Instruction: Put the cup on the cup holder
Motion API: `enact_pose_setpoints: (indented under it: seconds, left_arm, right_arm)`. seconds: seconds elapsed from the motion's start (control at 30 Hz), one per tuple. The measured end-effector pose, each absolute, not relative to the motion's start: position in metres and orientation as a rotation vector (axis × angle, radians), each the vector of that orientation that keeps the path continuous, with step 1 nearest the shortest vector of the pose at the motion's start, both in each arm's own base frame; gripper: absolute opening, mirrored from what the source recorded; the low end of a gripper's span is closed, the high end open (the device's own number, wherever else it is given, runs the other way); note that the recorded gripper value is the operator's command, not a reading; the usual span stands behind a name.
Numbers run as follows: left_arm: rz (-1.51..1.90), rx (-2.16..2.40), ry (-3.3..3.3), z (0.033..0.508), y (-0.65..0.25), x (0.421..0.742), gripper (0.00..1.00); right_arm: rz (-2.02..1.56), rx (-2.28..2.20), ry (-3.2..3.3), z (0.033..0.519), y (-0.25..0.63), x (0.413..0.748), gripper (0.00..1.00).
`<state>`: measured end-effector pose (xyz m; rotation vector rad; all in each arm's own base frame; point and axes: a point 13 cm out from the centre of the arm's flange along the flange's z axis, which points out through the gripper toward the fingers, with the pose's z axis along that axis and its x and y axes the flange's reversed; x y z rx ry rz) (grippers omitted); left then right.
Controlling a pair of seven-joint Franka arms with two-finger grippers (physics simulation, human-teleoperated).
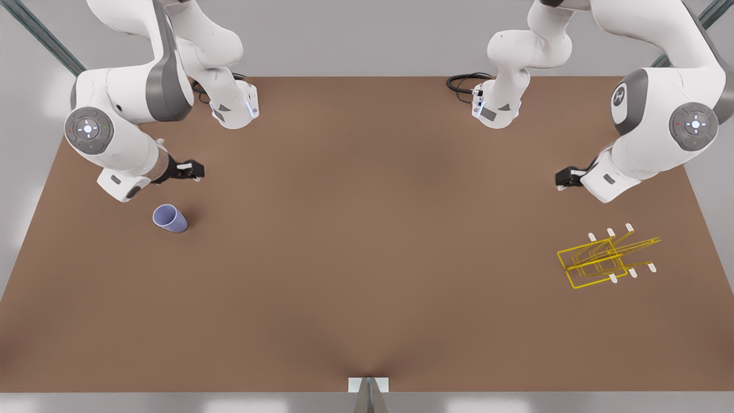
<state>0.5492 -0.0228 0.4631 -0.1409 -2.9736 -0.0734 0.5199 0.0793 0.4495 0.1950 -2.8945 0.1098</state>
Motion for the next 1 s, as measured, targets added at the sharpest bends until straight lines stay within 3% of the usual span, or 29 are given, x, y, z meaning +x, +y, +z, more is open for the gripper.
enact_pose_setpoints:
  seconds: [0.1,0.23,0.4,0.47,1.0]
  left_arm:
    - [-0.077,-0.154,-2.979,0.462,-0.026,0.551,1.0]
    - [-0.079,-0.169,-2.972,0.457,-0.029,0.554,1.0]
    - [-0.08,-0.164,-2.958,0.447,-0.025,0.557,1.0]
    - [-0.079,-0.164,-2.957,0.446,-0.025,0.557,1.0]
    - [-0.077,-0.175,-2.953,0.444,-0.026,0.558,1.0]
  right_arm:
    - [0.117,0.214,-2.905,0.446,0.087,0.523,1.0]
    - [0.106,0.147,-2.819,0.343,0.061,0.529,1.0]
    - [-0.004,-0.02,-2.847,0.26,0.0,0.558,1.0]
    - [-0.029,-0.026,-2.867,0.246,-0.006,0.565,1.0]
    - [-0.05,0.14,-2.963,0.194,-0.065,0.522,1.0]
